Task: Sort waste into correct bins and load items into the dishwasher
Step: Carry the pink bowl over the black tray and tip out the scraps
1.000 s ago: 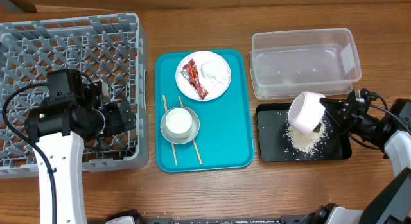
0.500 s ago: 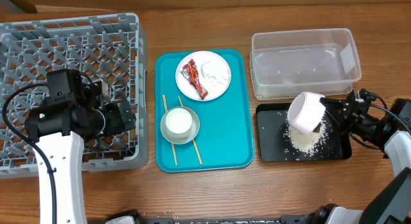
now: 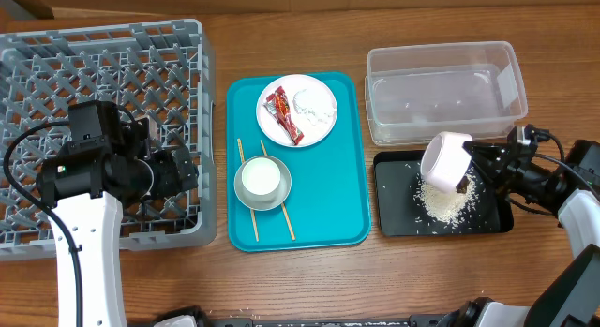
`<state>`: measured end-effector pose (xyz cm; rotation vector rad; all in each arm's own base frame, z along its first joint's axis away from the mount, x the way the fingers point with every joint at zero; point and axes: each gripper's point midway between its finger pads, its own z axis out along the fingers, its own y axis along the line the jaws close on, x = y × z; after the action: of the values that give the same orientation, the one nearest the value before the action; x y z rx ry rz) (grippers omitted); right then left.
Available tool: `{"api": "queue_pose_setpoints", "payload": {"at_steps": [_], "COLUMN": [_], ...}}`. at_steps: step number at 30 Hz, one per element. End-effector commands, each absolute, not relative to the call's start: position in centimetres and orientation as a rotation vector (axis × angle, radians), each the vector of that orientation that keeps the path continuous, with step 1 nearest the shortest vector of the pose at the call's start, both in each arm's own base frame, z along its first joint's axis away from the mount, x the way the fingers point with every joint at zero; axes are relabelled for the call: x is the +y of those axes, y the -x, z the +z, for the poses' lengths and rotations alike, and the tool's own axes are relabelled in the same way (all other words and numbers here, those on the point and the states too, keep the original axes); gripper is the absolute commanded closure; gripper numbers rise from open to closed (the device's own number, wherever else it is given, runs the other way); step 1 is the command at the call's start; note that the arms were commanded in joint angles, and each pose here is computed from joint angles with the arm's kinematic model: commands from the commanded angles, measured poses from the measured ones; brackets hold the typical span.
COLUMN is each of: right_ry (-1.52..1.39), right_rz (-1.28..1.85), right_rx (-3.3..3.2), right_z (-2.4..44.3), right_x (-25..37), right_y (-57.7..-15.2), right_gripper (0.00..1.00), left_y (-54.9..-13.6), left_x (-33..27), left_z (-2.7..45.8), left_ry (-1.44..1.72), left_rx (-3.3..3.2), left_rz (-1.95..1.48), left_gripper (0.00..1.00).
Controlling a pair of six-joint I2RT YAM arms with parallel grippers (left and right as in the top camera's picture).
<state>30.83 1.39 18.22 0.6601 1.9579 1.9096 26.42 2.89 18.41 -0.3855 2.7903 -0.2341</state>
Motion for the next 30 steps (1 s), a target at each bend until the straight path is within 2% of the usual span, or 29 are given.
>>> {"api": "queue_pose_setpoints", "payload": {"at_steps": [1,10,16,22,30], "right_ry": [-0.475,-0.449,-0.417,-0.368,-0.076], "right_rz": [1.911,1.847,1.812,1.549,1.022], "right_rx": [1.915,1.961,2.088,2.306,2.531], "right_z": [19.5,18.7,17.9,18.4,20.7], "right_x": [2.2,2.6,5.2,7.2,10.2], "right_y": [-30.4,-30.7,-30.9,-31.5,-31.8], "right_gripper": [0.96,0.96,0.96,0.96,0.96], "left_y": [-27.0,-27.0,-27.0,-27.0,-27.1], "left_x": [3.0,3.0,3.0,3.0,3.0], "left_z": [19.2,19.2,19.2,19.2,19.3], "left_ry": [0.364,0.363,0.363,0.363,0.362], "left_rx": [2.764,2.764,2.763,2.763,2.758], "left_rz": [-0.238,-0.237,-0.237,-0.238,-0.237], "left_gripper": [0.0,0.0,0.0,0.0,0.0]}}
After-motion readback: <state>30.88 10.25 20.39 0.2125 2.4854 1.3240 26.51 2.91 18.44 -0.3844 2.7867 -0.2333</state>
